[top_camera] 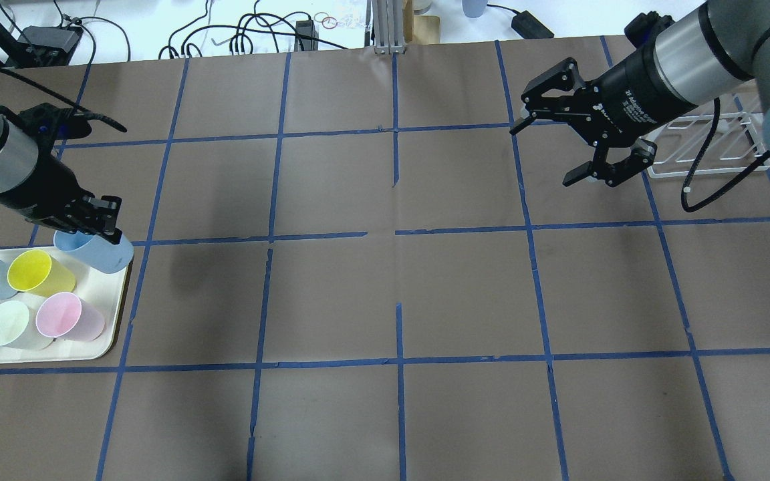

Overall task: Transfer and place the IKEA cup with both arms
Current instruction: 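Carry the cup with the left gripper down onto the white tray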

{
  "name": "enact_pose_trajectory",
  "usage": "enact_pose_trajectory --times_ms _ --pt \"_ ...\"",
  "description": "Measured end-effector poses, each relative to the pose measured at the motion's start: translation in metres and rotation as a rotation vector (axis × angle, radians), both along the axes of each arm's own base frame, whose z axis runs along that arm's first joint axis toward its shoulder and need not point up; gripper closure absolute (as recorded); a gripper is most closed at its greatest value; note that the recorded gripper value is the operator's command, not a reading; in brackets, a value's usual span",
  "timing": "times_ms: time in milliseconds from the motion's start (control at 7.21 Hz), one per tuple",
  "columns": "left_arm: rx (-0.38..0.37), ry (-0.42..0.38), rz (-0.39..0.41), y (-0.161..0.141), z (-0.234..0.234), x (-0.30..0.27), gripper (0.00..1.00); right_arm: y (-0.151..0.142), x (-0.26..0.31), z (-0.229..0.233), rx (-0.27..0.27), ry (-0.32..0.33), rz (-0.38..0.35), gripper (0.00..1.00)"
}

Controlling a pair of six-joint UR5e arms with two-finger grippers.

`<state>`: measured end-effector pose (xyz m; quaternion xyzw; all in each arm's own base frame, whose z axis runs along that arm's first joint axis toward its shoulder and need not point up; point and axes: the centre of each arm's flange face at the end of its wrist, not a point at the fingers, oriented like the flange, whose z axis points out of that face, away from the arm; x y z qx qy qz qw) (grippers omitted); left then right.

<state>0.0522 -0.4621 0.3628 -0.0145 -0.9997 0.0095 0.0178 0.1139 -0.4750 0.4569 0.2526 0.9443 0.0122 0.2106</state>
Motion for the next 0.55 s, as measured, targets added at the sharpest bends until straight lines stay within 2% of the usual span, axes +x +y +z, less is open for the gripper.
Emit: enact_pose_trajectory --times_ms 277,416,555 --pt "-0.068 -0.057 0.017 0.002 -0.051 0.025 1.00 0.015 0.019 0.008 -0.019 0.288 0.160 0.00" --pt "-0.070 -0.069 0.025 0.002 -0.069 0.031 1.00 0.019 0.019 0.013 -0.025 0.375 0.236 0.00" --pt "-0.054 -0.075 0.036 0.002 -0.083 0.038 1.00 0.021 0.018 0.019 -0.034 0.420 0.280 0.00"
